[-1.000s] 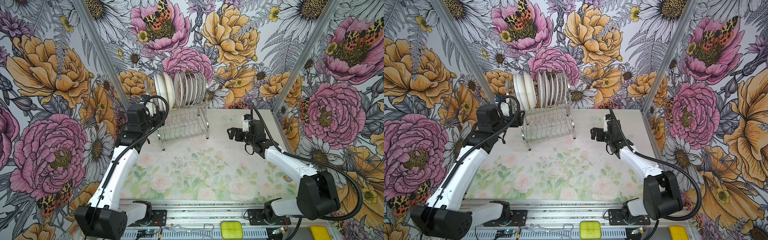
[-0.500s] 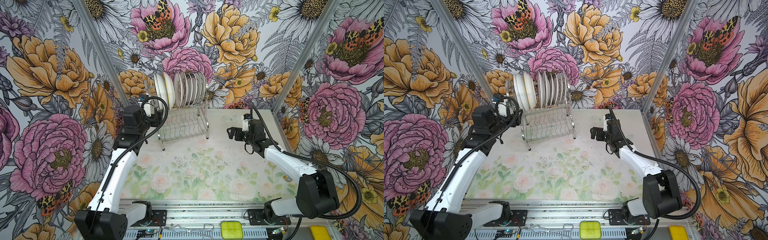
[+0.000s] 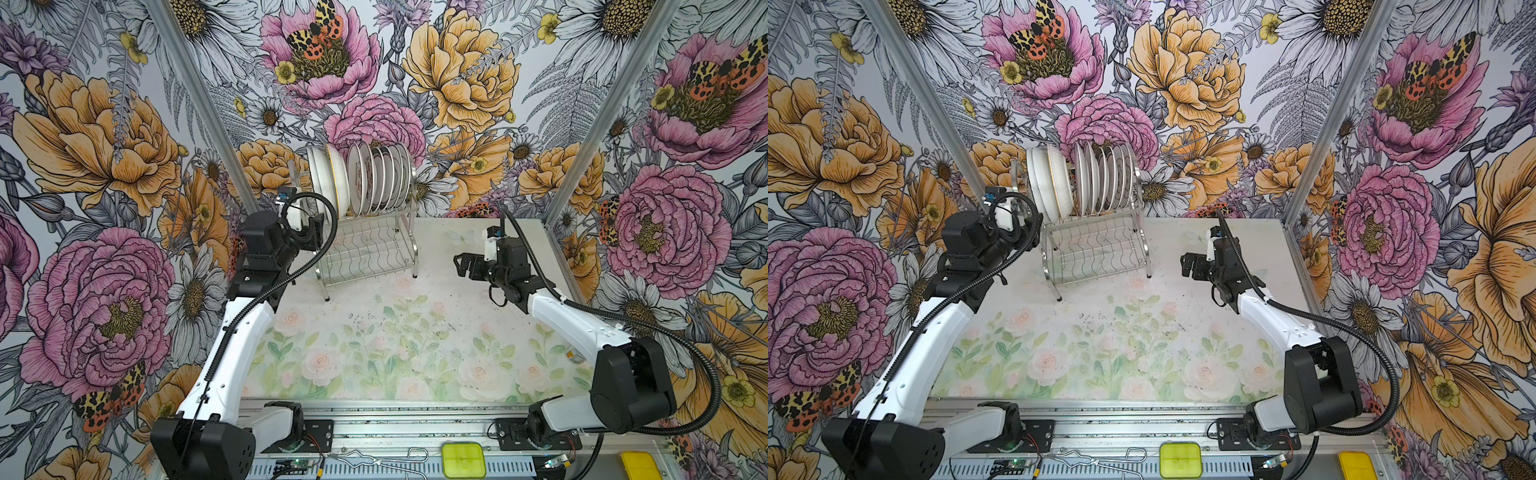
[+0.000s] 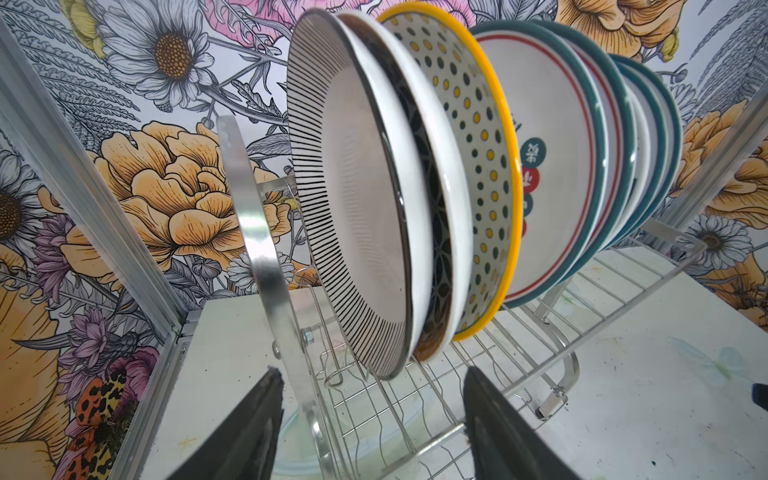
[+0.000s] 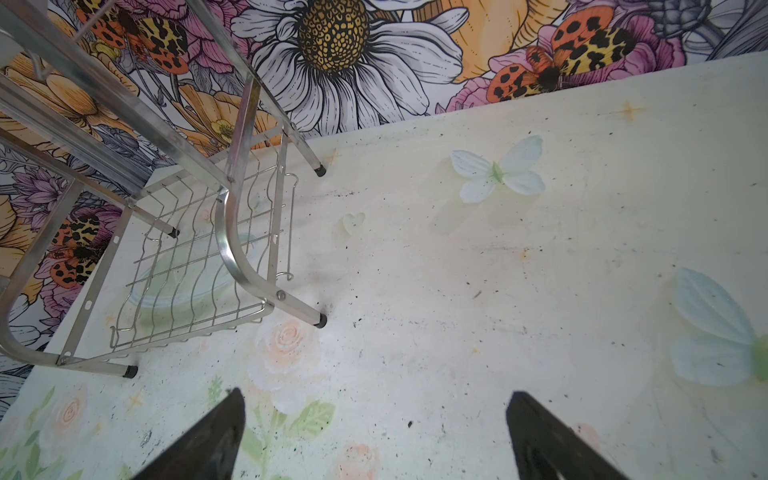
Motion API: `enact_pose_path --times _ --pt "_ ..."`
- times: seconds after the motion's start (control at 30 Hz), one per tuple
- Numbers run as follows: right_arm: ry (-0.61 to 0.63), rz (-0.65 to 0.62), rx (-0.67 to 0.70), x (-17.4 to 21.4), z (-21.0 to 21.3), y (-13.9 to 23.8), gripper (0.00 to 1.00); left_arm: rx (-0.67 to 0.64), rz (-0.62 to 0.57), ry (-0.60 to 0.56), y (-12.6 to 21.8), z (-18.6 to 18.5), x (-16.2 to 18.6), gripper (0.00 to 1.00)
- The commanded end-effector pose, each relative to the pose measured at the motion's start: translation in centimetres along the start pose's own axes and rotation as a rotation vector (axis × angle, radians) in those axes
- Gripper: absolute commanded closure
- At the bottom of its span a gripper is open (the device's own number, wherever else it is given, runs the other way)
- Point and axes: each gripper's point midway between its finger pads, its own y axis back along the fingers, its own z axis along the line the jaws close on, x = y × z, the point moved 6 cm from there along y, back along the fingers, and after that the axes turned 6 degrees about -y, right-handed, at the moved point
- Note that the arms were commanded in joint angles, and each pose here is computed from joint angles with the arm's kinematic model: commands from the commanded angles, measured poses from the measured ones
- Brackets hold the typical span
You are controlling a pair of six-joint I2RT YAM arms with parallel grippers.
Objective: Unload the plates from the dish rack
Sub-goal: 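Push the open left gripper up around the rim of the black-striped plate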
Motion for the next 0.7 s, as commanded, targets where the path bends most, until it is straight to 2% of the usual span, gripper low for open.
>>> enact_pose_path --times 0.0,0.67 --pt "0.006 -0.033 -0.016 -1.3 0.4 0.2 0.01 0.004 -0.031 -0.017 -0.3 0.2 -0.3 0.32" --pt "-0.002 -0.037 0.0 -1.1 0.0 0.4 0.01 0.031 0.005 -0.034 -2.6 0.7 0.3 0.38"
